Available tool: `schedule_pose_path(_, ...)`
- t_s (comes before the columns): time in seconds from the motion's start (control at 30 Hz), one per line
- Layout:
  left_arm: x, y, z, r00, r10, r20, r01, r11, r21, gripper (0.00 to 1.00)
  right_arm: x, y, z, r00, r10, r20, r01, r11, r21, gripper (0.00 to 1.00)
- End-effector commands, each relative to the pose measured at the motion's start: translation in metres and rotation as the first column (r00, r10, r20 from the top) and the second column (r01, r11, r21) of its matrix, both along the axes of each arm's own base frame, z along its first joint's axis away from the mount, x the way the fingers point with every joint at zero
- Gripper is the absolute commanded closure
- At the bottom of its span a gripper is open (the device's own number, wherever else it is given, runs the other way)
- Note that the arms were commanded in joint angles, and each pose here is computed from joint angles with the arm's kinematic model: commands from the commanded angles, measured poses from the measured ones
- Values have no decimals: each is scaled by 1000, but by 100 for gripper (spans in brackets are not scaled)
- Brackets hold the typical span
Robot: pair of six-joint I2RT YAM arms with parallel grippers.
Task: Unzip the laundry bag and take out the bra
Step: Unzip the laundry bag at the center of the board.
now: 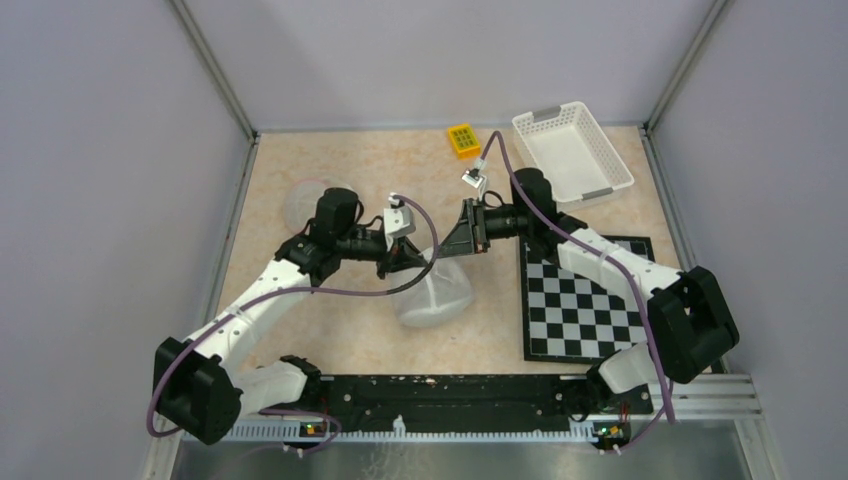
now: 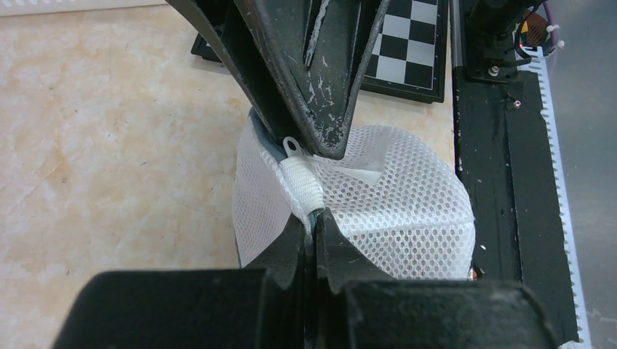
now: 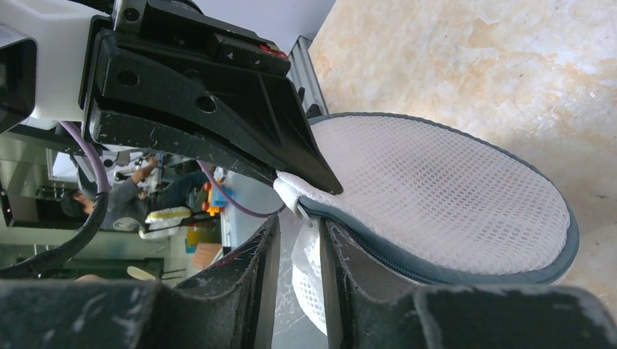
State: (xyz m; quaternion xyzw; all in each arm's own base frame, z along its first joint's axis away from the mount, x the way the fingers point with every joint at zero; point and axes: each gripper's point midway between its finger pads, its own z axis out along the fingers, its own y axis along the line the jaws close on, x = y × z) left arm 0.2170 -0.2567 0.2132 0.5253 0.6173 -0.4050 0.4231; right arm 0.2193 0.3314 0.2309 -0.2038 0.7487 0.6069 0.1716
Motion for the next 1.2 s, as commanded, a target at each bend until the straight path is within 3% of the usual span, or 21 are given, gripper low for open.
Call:
schedule_pose_path(0.0, -12, -12, 27, 992, -105, 65, 109, 992, -58, 100, 6, 5, 10, 998, -2, 58, 0, 1000, 22, 72)
schedule_pose_path(0.17, -15, -12, 29, 991, -119, 59, 123, 990, -71, 100, 5, 4, 8, 998, -4, 64, 4, 1000, 10, 64)
schedule_pose_path(0.27, -17, -12, 30, 991, -124, 57, 128, 989, -75, 100, 4, 3, 9, 997, -4, 72, 3, 1000, 13, 69)
schedule_pose_path(0.9, -27, -13, 25, 982, -188, 24, 189, 979, -76, 100, -6, 7, 22, 991, 53, 126, -59, 997, 42, 78)
schedule_pose_path(1.17, -32, -11, 25, 982, -191, 13, 191, 978, -83, 100, -5, -1, 22, 989, 34, 147, -39, 999, 26, 73)
